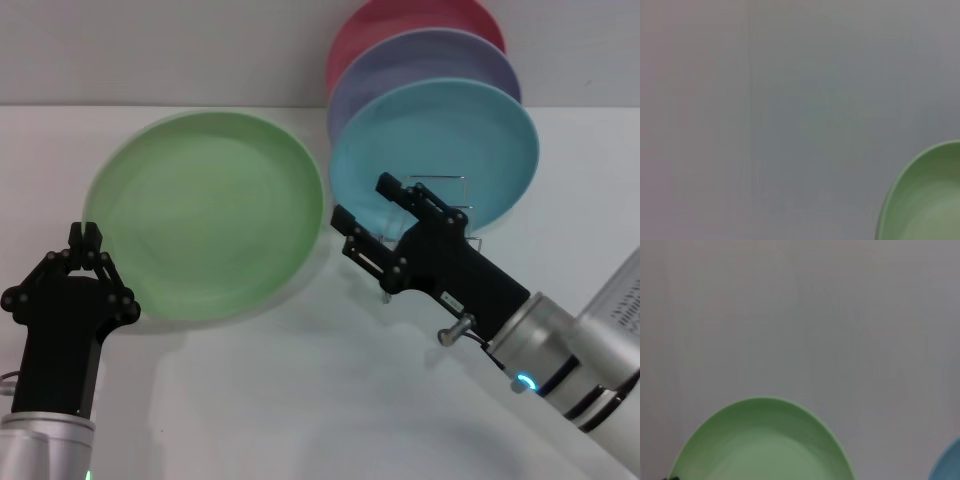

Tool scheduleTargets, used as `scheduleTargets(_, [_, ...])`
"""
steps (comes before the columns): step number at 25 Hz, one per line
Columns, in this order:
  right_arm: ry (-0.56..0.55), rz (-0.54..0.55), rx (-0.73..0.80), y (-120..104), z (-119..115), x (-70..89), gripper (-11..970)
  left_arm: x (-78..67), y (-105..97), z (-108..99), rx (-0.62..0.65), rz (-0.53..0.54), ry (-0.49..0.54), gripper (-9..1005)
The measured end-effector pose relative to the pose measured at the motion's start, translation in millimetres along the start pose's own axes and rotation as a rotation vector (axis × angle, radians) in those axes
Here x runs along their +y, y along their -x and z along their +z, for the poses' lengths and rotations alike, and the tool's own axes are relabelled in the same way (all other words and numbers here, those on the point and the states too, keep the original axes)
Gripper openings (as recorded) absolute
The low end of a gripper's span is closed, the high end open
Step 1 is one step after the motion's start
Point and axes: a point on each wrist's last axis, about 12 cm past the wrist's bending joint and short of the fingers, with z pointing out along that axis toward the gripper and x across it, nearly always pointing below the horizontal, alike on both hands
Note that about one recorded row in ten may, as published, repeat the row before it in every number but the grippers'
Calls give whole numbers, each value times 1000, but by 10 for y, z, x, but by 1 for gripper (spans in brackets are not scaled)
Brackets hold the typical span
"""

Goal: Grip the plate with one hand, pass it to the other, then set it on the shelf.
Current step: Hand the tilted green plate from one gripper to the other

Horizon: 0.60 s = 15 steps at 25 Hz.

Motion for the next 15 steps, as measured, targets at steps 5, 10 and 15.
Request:
scheduleTargets(5, [8,-7,20,-7,83,26,657,-14,12,-19,-7,30,-3,35])
scheduleTargets(10, [9,-20,45,-10,170,13,644,-43,36,-35,-7,72,5,35])
scheduleTargets(15, [5,-53,71,-12,260,4,631,-74,52,-52,-3,138,8,36])
